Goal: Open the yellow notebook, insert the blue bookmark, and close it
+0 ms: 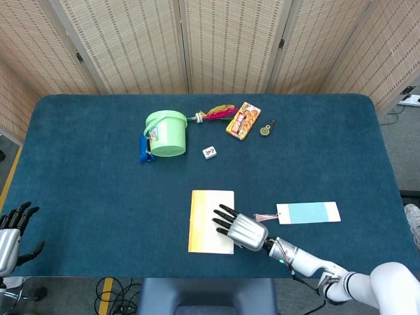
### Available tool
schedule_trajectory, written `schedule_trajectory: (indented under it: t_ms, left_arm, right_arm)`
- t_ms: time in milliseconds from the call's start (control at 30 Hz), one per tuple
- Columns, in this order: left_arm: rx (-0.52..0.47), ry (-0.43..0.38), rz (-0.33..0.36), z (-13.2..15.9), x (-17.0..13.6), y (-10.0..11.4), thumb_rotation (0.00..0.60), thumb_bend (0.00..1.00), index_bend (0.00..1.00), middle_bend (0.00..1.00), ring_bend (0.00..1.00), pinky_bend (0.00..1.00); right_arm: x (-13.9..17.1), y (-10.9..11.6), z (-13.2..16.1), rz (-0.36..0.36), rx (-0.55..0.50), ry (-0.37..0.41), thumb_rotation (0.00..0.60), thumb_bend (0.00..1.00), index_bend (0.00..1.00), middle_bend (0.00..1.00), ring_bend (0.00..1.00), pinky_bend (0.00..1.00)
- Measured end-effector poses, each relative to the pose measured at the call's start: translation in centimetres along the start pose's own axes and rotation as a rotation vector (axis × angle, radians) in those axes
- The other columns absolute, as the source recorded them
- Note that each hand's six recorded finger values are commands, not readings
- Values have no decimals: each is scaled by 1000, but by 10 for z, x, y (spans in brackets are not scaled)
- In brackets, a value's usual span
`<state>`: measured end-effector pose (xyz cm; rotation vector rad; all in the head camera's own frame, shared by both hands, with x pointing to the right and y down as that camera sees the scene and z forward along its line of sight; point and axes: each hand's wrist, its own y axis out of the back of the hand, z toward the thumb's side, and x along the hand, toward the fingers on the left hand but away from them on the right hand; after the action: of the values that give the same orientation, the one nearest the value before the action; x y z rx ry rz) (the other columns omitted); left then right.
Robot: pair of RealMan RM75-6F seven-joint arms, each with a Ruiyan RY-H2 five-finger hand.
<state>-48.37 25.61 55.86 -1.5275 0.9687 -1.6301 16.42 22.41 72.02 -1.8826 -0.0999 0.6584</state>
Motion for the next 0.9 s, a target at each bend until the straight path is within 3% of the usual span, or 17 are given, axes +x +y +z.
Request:
schedule_trajectory:
  t_ms: [900]
  left_arm:
    - [1,18,1,-7,-5,1,600,293,188,114,167,225]
  right_arm:
    - [-24,0,9,-16,32,52,600,276,387,210,6,34]
